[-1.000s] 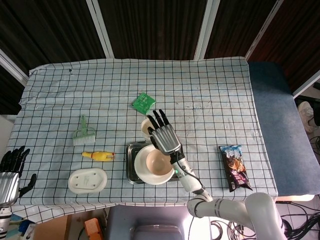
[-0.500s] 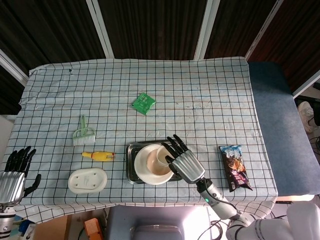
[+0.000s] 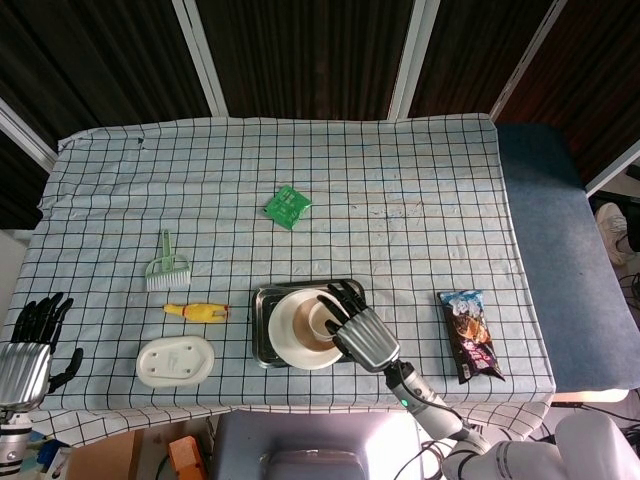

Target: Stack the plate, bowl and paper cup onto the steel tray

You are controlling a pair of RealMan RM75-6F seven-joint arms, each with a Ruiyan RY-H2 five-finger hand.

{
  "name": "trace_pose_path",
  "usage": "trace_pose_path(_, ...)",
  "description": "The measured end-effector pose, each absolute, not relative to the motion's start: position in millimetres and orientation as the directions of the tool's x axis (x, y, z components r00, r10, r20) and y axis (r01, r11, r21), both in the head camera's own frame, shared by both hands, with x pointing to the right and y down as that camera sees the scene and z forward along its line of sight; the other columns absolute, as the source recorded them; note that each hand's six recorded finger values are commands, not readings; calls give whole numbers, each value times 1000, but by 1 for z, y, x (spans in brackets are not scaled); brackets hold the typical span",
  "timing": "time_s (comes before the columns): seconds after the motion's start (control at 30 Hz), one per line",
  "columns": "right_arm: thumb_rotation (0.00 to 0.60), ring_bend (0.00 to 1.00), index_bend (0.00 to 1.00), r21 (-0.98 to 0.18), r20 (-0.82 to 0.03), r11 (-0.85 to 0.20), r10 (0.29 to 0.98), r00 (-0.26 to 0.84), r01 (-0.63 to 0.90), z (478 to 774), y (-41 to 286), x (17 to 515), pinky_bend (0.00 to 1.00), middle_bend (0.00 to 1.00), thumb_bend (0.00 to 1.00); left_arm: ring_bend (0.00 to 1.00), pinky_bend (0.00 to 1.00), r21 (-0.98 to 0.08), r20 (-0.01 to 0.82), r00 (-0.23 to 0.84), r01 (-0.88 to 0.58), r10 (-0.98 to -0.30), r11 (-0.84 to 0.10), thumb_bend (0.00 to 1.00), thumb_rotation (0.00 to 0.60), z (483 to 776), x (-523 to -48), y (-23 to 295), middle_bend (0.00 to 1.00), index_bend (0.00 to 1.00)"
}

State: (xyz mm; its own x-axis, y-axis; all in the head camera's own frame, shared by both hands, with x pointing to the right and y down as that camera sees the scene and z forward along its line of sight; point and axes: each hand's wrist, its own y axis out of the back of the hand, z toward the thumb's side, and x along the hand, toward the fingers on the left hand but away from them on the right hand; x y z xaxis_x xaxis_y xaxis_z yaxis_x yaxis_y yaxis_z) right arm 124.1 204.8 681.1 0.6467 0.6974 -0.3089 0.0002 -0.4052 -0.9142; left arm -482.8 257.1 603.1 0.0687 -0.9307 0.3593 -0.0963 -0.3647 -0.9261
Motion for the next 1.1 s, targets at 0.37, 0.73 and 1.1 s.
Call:
trace_pose_path(0.37, 600, 0, 551, -902, -336, -432, 683, 648, -12, 696, 208, 114, 0, 141, 409, 0, 0, -922, 368, 68, -102, -927, -374, 396, 600, 603, -486, 257, 0, 0)
trace_pose_path(0.73, 600, 0, 277, -892, -328, -451, 684, 652, 24, 682, 203, 125, 0, 107, 398, 0, 0, -920, 371, 72, -109, -926, -377, 396, 600, 603, -484, 258, 0, 0)
trace_pose_path(1.1, 600, 0, 0, -899, -375, -435, 709, 597, -48, 646, 196, 184, 0, 0, 309, 0, 27, -906, 398, 90, -115, -913, -406, 397, 600, 591, -483, 270, 0, 0)
